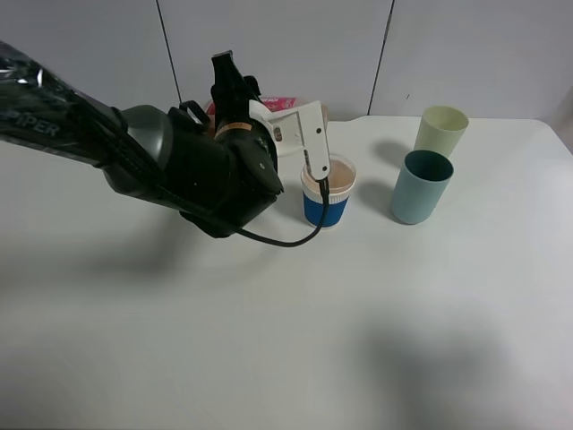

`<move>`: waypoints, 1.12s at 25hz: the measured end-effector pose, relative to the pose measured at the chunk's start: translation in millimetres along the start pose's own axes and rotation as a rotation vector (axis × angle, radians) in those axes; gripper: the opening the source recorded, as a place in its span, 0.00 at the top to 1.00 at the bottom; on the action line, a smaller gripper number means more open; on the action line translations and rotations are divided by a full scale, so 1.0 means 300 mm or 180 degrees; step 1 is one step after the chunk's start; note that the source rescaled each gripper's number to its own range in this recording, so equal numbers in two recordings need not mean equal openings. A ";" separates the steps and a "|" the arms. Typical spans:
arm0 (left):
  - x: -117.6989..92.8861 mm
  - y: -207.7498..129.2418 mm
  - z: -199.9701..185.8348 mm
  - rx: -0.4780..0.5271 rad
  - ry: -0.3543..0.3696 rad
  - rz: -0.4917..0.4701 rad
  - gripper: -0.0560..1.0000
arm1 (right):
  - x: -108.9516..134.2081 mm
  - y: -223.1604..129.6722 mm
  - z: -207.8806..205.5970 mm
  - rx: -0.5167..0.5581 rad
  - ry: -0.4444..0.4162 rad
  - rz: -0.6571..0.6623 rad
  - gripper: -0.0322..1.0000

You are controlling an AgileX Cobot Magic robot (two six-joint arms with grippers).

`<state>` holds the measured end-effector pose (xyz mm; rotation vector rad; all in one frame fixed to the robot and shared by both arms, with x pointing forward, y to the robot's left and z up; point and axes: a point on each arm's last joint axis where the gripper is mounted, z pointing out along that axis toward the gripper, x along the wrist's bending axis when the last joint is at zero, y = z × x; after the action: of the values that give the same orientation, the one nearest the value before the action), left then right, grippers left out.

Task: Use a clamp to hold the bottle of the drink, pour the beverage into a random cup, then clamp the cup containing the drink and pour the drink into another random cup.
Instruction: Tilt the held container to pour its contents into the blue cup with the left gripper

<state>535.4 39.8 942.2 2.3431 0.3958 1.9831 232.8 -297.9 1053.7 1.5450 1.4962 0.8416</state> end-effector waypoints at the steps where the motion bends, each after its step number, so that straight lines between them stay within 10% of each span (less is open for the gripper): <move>1: -0.006 0.004 0.004 0.0001 -0.0003 0.0061 0.90 | 0.000 0.000 0.000 0.0000 0.0000 0.0000 0.00; 28: -0.009 0.028 0.017 -0.0078 0.0159 0.0710 0.90 | 0.000 0.000 0.000 0.0000 0.0000 0.0000 0.00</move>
<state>541.3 31.7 940.2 2.4210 0.1149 2.1288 232.8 -297.9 1053.7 1.5450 1.4962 0.8416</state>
